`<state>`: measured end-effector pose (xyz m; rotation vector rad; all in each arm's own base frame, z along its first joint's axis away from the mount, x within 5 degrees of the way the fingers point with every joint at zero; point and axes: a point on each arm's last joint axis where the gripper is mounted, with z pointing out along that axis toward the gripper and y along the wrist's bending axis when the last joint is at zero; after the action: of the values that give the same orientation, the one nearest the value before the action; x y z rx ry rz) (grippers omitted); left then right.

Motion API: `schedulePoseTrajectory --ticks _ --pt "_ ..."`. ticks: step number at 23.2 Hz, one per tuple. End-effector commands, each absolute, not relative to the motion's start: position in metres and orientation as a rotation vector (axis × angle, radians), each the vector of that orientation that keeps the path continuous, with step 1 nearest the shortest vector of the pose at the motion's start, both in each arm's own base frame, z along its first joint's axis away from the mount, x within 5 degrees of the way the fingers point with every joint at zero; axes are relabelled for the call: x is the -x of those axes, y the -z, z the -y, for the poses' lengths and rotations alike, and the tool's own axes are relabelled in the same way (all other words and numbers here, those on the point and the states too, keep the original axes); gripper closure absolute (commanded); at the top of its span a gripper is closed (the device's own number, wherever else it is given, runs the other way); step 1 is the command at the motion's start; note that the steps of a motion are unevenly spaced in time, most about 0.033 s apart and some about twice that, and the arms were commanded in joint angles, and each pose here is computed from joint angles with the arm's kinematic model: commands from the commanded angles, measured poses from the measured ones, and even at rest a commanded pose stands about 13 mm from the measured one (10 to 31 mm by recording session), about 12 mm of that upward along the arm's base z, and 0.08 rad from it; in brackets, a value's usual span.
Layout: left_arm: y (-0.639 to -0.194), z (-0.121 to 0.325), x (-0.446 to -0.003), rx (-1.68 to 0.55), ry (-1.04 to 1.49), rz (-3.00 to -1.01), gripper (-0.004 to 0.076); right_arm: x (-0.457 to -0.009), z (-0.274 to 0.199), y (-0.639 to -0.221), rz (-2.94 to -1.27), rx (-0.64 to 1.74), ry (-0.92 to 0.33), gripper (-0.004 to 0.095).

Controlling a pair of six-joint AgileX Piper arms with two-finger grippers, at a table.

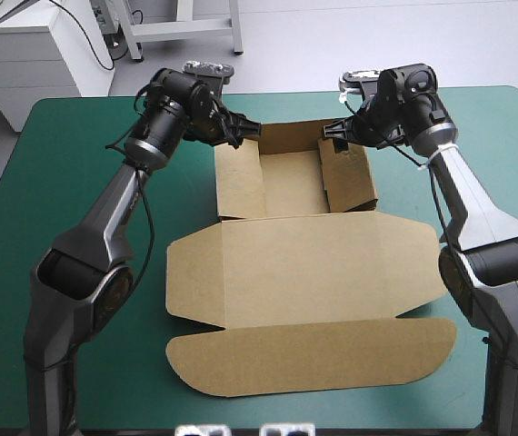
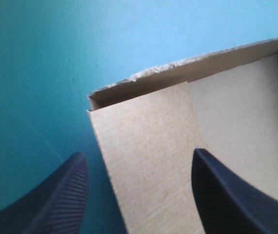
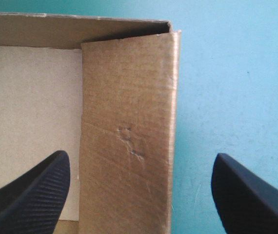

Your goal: Fold the box

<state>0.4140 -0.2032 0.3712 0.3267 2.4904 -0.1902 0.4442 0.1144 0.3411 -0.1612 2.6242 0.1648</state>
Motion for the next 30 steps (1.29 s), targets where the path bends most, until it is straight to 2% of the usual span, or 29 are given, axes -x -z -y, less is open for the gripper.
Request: schedulePoseTrajectory --ticks 1,3,4,8,12,16,21,30 --pt "-0.439 0.184 -0.375 -0.303 0.221 -2.369 0.0439 -0.423 -0.109 -0.388 -2.520 0.153 -0.207 0.0172" --pt "-0.461 0.176 -0.359 -0.297 0.245 -2.317 0.0703 -0.415 -0.108 -0.394 -2.516 0.163 -0.211 0.0172" --pt "-0.475 0.171 -0.348 -0.293 0.259 -2.283 0.0727 -0.408 -0.105 -0.396 -2.525 0.168 -0.199 0.0172" --pt "-0.507 0.159 -0.317 -0.289 0.334 -2.208 0.0732 -0.389 -0.100 -0.384 -2.592 0.212 -0.160 0.0173" --pt "-0.509 0.147 -0.286 -0.339 0.359 -2.238 0.0732 -0.389 -0.099 -0.356 -2.663 0.264 -0.128 0.0173" --pt "-0.479 0.131 -0.257 -0.354 0.317 -2.331 0.0732 -0.394 -0.099 -0.332 -2.656 0.264 -0.115 0.0173" --pt "-0.457 0.113 -0.220 -0.348 0.338 -2.290 0.0732 -0.396 -0.100 -0.325 -2.637 0.265 -0.121 0.0176" --pt "-0.393 0.084 -0.164 -0.376 0.308 -2.368 0.0732 -0.405 -0.103 -0.303 -2.700 0.299 -0.109 0.0184"
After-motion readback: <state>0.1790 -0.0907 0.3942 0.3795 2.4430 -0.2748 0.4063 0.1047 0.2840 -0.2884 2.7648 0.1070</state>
